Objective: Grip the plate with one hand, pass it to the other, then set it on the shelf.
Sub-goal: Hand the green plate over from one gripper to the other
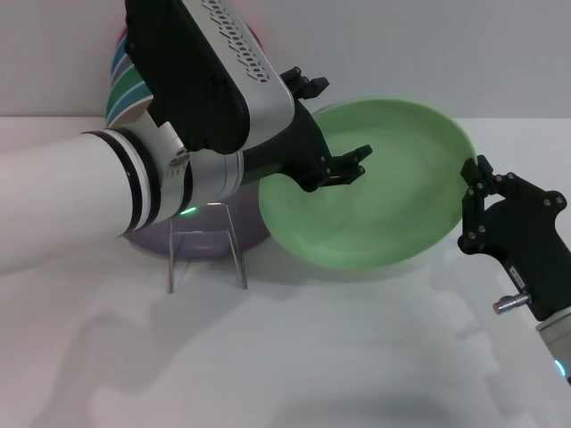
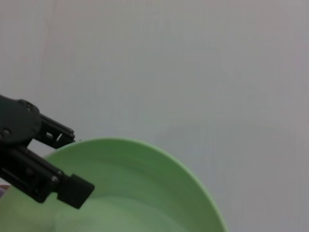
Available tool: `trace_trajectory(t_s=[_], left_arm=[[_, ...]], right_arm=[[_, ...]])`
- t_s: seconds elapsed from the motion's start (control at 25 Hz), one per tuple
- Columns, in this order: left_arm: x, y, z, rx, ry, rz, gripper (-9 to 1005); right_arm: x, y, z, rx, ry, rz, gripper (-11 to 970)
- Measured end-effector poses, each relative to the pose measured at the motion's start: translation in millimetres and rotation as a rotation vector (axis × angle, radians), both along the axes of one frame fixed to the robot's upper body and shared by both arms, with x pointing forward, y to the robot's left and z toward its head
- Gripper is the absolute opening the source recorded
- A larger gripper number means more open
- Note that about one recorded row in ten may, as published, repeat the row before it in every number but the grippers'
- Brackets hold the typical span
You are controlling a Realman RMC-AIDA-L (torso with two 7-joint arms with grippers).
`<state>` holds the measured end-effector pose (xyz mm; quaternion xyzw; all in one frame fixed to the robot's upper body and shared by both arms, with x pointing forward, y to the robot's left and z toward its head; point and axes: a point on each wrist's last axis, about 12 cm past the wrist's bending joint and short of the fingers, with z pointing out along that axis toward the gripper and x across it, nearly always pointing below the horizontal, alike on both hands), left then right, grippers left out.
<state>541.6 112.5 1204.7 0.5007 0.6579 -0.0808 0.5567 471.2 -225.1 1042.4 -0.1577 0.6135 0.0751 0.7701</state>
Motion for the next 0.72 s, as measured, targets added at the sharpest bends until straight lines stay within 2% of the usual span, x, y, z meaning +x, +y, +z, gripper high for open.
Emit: trace_trajectory(t_s=[0.6, 0.72], left_arm=[[-0.3, 2.4, 3.9, -0.01, -0.028, 0.009, 740], [-1.0, 3.8, 3.6, -0.013, -0.028, 0.014, 676]], right_arm=[[0.7, -1.4, -1.1, 0.035, 0.017, 0.007, 95], [0.9, -1.5, -1.1, 0.036, 0.017, 0.007, 98]])
